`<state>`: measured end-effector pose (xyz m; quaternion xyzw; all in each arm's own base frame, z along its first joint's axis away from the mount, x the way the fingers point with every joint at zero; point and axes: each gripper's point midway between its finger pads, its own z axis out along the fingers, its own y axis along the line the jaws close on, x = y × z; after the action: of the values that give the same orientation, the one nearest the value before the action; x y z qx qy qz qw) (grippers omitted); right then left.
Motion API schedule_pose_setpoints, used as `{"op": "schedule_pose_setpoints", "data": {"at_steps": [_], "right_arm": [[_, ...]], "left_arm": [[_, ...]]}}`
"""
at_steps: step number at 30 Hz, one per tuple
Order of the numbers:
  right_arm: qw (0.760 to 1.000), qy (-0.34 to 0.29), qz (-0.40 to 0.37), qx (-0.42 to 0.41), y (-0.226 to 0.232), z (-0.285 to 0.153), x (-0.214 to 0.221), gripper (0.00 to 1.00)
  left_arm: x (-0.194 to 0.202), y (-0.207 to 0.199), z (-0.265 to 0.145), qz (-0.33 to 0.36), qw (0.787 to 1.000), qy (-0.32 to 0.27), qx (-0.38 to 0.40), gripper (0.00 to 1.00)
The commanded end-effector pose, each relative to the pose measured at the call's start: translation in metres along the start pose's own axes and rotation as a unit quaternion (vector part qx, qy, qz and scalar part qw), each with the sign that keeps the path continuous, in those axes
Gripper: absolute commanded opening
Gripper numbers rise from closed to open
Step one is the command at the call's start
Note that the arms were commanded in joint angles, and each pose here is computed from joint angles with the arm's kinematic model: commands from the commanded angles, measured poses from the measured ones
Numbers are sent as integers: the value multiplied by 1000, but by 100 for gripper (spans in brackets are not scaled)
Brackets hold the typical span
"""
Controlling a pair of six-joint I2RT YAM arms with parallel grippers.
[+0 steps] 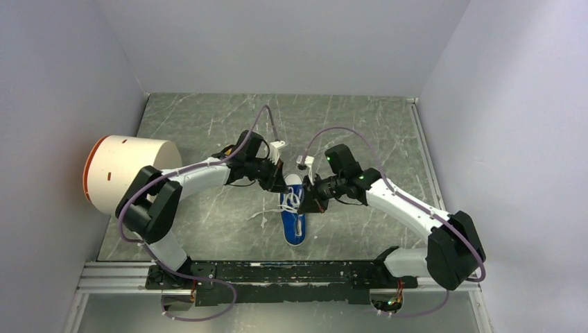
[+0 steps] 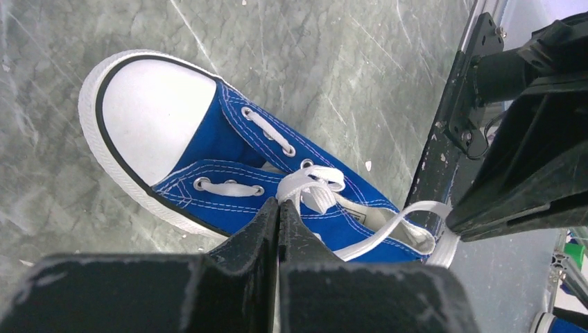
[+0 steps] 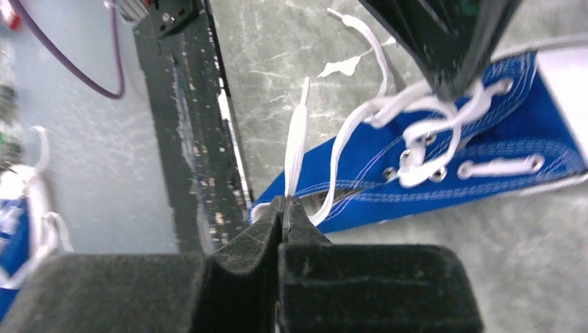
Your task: Tie the shoes
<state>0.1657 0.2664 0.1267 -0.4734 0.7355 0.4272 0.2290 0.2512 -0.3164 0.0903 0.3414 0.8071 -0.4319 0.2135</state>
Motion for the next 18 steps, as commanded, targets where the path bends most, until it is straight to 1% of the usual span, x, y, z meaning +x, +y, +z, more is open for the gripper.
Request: {"op": "schedule_pose_setpoints", "data": {"at_steps": [1,4,5,9,15,17,18], "right_arm": [[979,13,201,20,9,-14,6,0],[948,24,314,41,5,-18,25,0],[941,24,334,46,4,-20,30,0],[920,37,375,106,-6,-32,43,0],[860,85,459,204,-32,-45,77,0],[854,89,466,213,-37,-44,79,0],[848,94,473,221,-39,-44,84,0]], "left_arm": [[-14,-3,-8,-6,999,-30,-15,5],[-19,0,-8,-2,999,-34,-24,5],[-19,1,-7,-5,999,-31,-23,5],[-19,1,-4,-9,999,-29,-19,5],[-14,2,-4,-2,1000,-17,-17,5],[-12,2,-4,-2,1000,-11,-15,5],[-10,2,-4,0,1000,-8,-16,5]]}}
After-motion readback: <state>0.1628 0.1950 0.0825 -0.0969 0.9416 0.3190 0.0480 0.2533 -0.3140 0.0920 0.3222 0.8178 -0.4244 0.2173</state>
